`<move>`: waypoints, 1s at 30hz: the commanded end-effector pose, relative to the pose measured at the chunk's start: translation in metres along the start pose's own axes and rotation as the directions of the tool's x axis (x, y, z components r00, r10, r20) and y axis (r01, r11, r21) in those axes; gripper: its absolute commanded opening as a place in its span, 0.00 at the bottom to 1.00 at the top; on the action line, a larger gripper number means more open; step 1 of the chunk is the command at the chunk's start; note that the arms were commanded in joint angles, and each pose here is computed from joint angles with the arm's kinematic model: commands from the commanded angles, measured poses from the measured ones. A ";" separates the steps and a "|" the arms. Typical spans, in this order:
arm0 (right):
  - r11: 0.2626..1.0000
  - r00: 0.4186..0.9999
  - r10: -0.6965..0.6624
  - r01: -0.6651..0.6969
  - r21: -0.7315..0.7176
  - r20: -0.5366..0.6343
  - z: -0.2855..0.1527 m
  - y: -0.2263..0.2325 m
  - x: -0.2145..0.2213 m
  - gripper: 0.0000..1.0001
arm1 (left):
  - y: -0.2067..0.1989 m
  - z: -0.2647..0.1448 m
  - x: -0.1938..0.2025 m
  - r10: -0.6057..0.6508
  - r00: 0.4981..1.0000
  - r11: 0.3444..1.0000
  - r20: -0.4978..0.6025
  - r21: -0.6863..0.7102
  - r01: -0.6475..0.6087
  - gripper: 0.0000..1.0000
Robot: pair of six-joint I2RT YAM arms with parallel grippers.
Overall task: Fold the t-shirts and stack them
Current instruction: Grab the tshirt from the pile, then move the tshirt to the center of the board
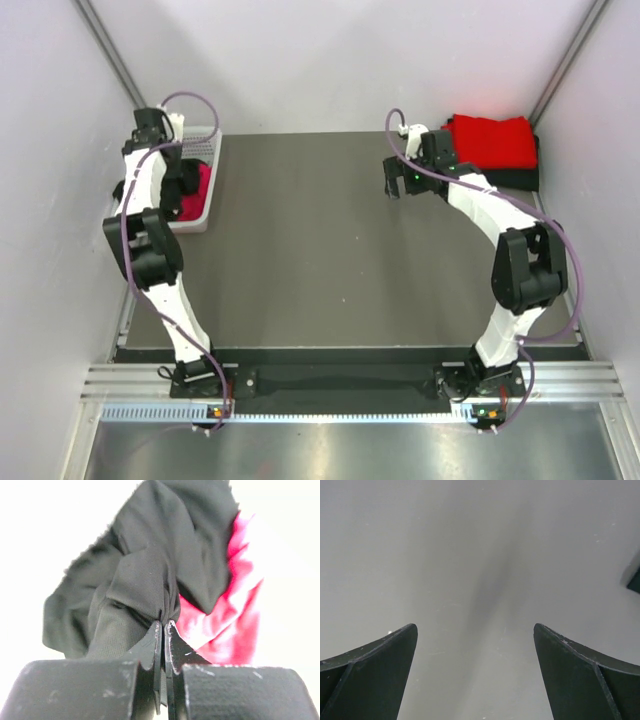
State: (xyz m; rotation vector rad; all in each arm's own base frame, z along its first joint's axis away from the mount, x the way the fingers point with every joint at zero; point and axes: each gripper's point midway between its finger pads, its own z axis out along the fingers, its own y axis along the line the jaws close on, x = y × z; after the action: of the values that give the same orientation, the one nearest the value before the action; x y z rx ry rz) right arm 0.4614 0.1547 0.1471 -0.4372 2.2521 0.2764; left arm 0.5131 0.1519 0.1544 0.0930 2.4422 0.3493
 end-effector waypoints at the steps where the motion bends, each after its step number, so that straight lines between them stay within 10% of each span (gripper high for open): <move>1: 0.995 0.993 -0.081 0.076 0.063 0.080 0.001 -0.010 -0.032 1.00 | 0.012 -0.102 -0.100 -0.046 0.943 0.998 0.329 -0.024 0.057 0.00; 12: 0.985 0.999 -0.050 0.048 0.165 0.012 0.012 -0.044 -0.021 1.00 | -0.080 -0.290 -0.229 -0.024 0.605 0.946 0.796 0.213 -0.243 0.00; 24: 0.978 0.994 -0.086 0.070 0.195 0.070 -0.018 -0.073 -0.037 1.00 | -0.219 -0.437 -0.257 -0.073 0.291 0.820 0.954 0.224 -0.527 0.00; 30: 0.976 0.989 -0.105 0.082 0.201 0.105 -0.046 -0.087 -0.042 1.00 | -0.273 -0.429 -0.239 -0.114 0.359 0.740 0.926 0.320 -0.592 0.00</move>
State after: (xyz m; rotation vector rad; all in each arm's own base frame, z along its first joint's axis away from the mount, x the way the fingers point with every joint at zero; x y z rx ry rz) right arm 0.4944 0.0821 0.1491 -0.4077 2.2443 0.0324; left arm 0.4448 -0.2372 0.5321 0.7834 1.3050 -0.3406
